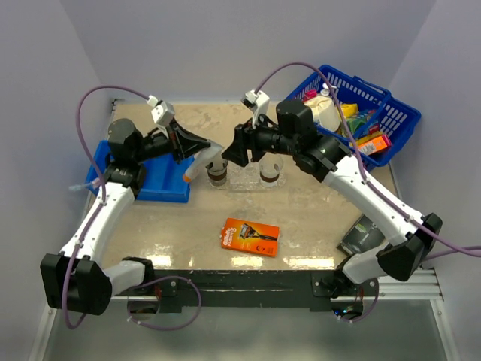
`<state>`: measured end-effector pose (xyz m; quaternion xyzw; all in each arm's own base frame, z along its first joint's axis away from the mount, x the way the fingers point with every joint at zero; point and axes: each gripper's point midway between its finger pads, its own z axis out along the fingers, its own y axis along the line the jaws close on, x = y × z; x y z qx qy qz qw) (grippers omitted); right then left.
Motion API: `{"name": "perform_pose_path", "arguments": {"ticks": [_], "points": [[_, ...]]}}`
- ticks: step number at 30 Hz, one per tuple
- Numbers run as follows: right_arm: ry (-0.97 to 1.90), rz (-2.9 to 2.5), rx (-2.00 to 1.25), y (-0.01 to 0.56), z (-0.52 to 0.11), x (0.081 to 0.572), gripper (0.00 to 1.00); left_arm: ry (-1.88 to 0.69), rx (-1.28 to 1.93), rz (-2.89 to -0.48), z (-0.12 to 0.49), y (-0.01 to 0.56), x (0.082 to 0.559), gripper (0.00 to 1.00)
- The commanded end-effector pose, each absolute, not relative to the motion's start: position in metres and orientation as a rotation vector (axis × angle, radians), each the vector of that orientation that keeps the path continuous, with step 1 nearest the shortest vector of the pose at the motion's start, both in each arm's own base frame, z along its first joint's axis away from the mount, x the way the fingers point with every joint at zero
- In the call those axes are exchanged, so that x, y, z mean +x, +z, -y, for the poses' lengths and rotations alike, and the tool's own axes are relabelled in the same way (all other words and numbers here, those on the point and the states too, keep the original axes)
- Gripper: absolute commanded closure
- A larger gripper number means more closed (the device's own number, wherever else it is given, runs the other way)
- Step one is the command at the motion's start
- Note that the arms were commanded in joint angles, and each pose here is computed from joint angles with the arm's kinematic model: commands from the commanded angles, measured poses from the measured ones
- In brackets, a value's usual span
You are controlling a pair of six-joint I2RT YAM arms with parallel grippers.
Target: Prepare toiletry sets of a toothbrush and toothpaste on the tray
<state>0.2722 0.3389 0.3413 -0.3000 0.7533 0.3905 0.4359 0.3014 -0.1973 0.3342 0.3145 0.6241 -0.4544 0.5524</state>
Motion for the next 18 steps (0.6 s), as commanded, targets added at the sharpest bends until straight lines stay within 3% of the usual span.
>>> {"name": "perform_pose_path", "arguments": {"ticks": [1,7,18], "points": [[1.011,-1.789,-0.856,0.373,-0.341,0.262,0.38,-1.145,0.873,-1.34,0.213,0.357,0.276,1.0],[1.051,-1.794,-0.899,0.373,-0.348,0.26,0.41,-1.17,0.91,-1.314,0.219,0.359,0.266,1.0],[1.095,-1.83,-0.912,0.355,-0.354,0.257,0.61,-1.203,0.929,-1.296,0.223,0.36,0.259,1.0]]}}
